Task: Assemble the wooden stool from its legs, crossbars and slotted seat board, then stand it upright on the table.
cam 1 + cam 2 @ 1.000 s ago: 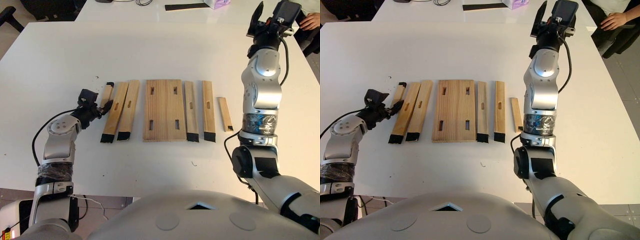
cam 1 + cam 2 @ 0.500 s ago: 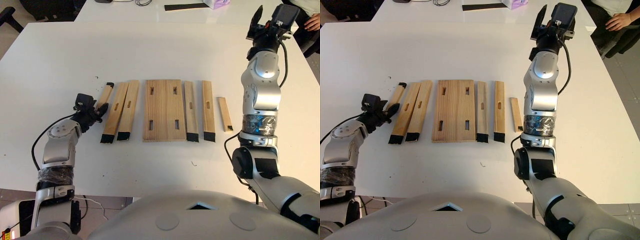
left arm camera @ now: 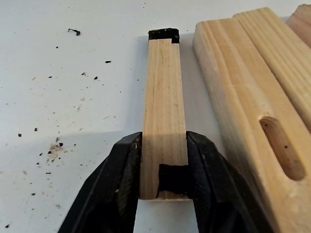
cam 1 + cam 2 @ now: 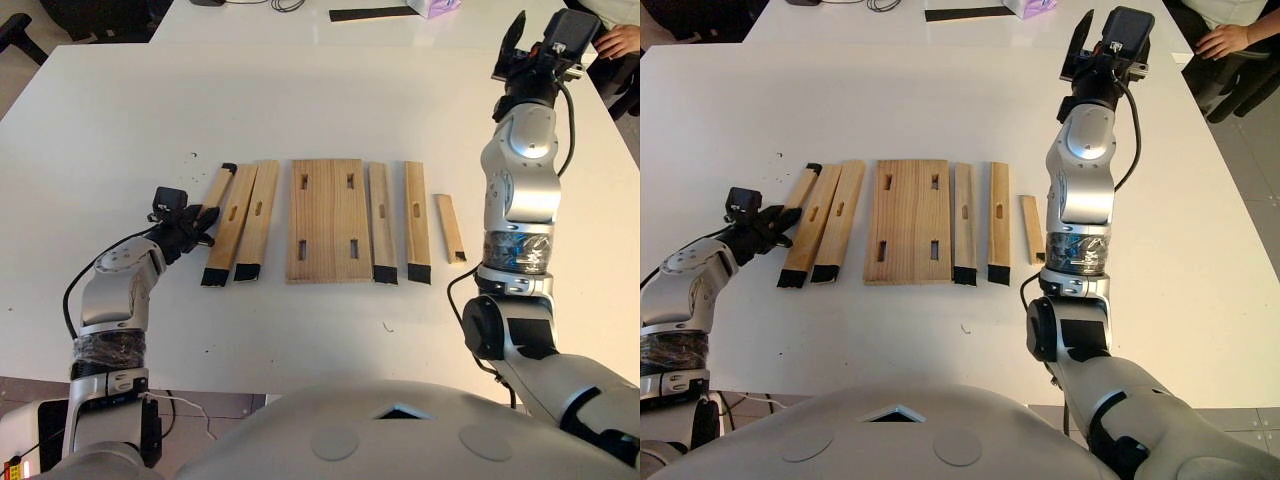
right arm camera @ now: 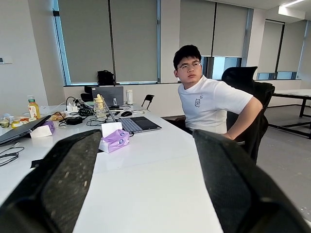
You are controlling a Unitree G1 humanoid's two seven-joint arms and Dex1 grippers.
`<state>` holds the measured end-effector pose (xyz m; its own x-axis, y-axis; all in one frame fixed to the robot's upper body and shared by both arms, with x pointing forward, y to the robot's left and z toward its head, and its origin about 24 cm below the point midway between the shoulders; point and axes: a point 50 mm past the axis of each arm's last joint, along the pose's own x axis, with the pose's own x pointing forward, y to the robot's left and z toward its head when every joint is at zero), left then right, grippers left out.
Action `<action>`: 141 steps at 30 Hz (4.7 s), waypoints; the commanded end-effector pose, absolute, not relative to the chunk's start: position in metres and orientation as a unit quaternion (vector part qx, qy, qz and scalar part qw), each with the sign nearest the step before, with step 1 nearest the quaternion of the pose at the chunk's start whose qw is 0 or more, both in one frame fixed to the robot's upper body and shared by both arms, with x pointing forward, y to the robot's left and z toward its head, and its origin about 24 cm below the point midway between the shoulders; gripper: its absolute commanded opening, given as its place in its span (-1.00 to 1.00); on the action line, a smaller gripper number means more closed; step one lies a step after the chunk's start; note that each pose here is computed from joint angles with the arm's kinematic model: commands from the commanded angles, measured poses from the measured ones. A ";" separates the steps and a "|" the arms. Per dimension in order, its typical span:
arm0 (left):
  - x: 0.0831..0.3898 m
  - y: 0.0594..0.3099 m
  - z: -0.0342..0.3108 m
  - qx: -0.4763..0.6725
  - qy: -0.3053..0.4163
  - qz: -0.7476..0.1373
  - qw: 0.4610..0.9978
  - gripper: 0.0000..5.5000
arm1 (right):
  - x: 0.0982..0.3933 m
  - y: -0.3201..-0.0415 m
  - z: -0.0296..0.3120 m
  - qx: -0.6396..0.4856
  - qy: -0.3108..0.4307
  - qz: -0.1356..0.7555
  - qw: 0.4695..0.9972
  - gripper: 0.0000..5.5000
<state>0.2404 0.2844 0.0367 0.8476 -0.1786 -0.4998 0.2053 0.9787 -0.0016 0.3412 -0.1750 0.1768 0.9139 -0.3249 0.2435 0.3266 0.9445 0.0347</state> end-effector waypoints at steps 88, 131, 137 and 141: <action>0.275 0.120 0.193 -0.116 -0.048 -0.647 0.752 -0.53 | 0.289 -0.171 0.236 0.186 -0.032 0.657 0.730 -0.52; 0.293 0.184 0.164 -0.214 -0.193 -0.131 0.949 -0.10 | 0.301 -0.217 0.131 -0.176 0.141 0.612 0.758 -0.52; 0.294 0.185 0.165 -0.215 -0.192 -0.134 0.948 -0.10 | 0.300 -0.216 0.126 -0.168 0.140 0.608 0.763 -0.52; 0.293 0.184 0.165 -0.217 -0.191 -0.137 0.948 -0.10 | 0.300 -0.215 0.127 -0.162 0.135 0.610 0.764 -0.52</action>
